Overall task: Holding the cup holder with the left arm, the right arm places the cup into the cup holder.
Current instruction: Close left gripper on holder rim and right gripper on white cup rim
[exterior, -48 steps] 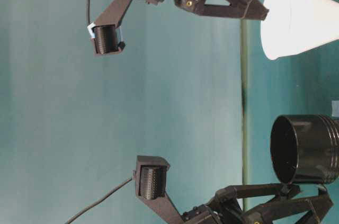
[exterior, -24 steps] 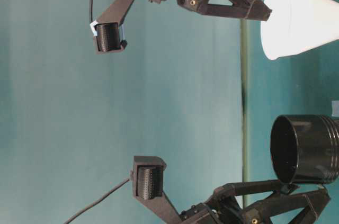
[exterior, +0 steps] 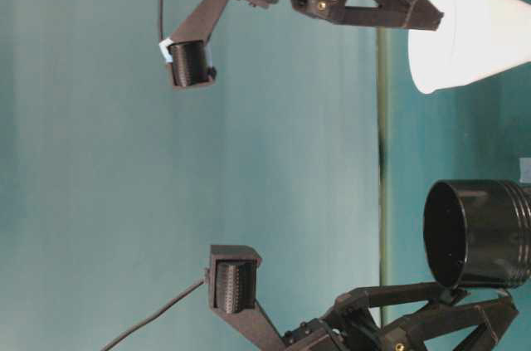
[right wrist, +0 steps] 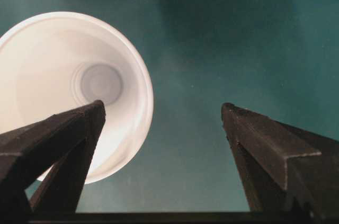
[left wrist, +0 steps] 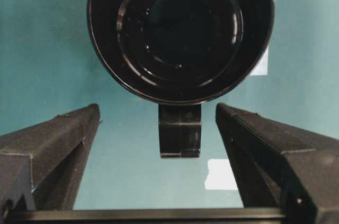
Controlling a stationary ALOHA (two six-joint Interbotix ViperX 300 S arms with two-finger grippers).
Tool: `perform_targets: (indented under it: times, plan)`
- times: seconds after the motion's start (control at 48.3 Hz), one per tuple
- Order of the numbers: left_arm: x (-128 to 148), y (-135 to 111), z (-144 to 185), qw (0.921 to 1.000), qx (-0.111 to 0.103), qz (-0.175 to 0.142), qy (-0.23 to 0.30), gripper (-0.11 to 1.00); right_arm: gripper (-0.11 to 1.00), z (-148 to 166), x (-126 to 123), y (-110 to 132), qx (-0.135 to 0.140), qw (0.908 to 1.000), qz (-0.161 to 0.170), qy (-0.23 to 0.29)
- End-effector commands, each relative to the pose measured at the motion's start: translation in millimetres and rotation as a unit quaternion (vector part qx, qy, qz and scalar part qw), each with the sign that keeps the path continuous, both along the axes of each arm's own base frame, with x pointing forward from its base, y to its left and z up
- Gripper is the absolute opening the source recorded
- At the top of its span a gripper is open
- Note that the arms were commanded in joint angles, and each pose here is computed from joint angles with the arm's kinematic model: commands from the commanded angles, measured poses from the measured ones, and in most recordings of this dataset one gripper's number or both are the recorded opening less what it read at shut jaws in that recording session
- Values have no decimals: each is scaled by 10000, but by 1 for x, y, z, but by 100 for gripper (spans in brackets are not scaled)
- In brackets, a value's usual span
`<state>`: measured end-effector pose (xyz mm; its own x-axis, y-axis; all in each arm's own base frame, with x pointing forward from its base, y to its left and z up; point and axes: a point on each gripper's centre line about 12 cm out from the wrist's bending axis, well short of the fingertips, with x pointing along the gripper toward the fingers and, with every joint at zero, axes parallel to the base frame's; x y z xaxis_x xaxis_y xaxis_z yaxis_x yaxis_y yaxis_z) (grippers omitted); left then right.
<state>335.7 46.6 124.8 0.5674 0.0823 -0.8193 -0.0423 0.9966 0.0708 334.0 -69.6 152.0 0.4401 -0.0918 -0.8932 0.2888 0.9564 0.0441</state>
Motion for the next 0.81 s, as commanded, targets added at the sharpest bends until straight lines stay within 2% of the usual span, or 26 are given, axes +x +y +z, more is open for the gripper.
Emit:
perform_targets:
  times: [0.0,0.538,0.786]
  plan:
    - [3,2,8,9999,33,5,-150,96,99,7,4,-2,-9,9999,-56,-147]
    - [3,2,6,9999,30,5,-128,96,97,6,9,-7,-12,9998,-122,-186]
    - [3,2,6,9999,29,5,-120,85,91,3,10,-6,34,9997,-152,-196]
